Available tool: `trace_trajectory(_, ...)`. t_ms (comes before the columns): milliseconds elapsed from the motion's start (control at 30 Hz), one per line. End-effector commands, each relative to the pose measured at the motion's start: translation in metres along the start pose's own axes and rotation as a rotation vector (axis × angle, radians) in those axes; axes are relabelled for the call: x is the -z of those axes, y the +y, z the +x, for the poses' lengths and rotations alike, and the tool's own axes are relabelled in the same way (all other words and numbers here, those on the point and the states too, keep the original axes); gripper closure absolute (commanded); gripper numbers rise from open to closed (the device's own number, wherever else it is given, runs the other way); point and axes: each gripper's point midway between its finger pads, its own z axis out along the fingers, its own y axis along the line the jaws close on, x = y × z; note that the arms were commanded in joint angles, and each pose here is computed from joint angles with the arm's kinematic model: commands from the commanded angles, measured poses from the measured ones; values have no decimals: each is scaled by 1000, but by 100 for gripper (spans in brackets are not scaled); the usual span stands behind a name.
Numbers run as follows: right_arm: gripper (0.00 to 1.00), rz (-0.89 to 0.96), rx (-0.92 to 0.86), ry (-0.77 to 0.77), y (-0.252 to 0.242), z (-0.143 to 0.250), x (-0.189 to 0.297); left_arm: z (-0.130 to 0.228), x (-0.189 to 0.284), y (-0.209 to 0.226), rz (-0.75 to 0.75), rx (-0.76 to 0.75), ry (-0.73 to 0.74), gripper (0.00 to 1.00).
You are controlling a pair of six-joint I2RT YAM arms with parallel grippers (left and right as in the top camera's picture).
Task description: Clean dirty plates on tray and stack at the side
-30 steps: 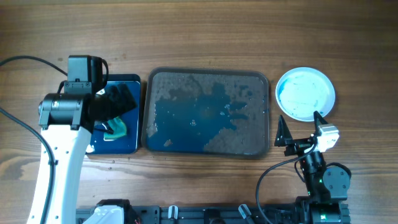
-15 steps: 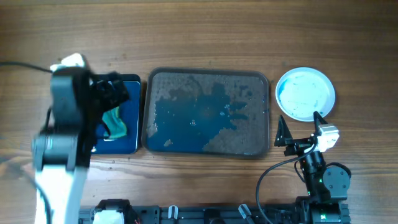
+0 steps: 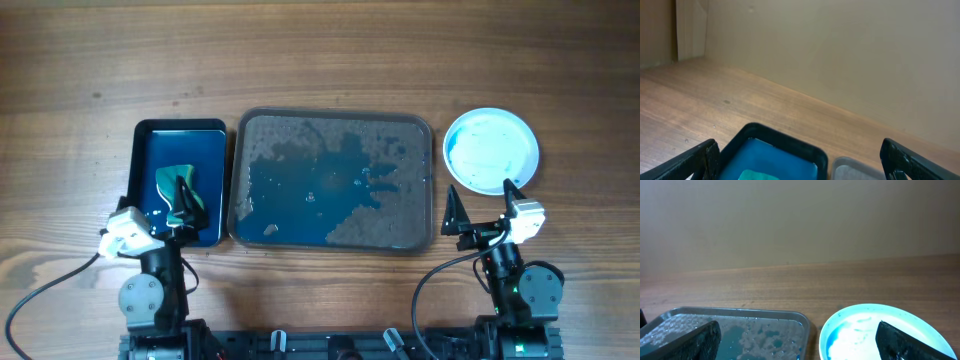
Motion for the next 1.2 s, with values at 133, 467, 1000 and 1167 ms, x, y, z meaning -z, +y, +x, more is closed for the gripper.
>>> trace_trajectory(133,0,-18,-6,-5,3,-1,0,29,-1,11,-23,-38,36,0)
trace_trajectory(467,1,-18,-6,-5,3,-1,0,31,-1,10,-14,-39,47,0)
trace_trajectory(1000,0,-18,-6,-5,3,-1,0,31,-1,10,-13,-39,47,0)
trace_trajectory(1167,0,-18,-6,-5,3,-1,0,31,-1,10,-13,-39,48,0)
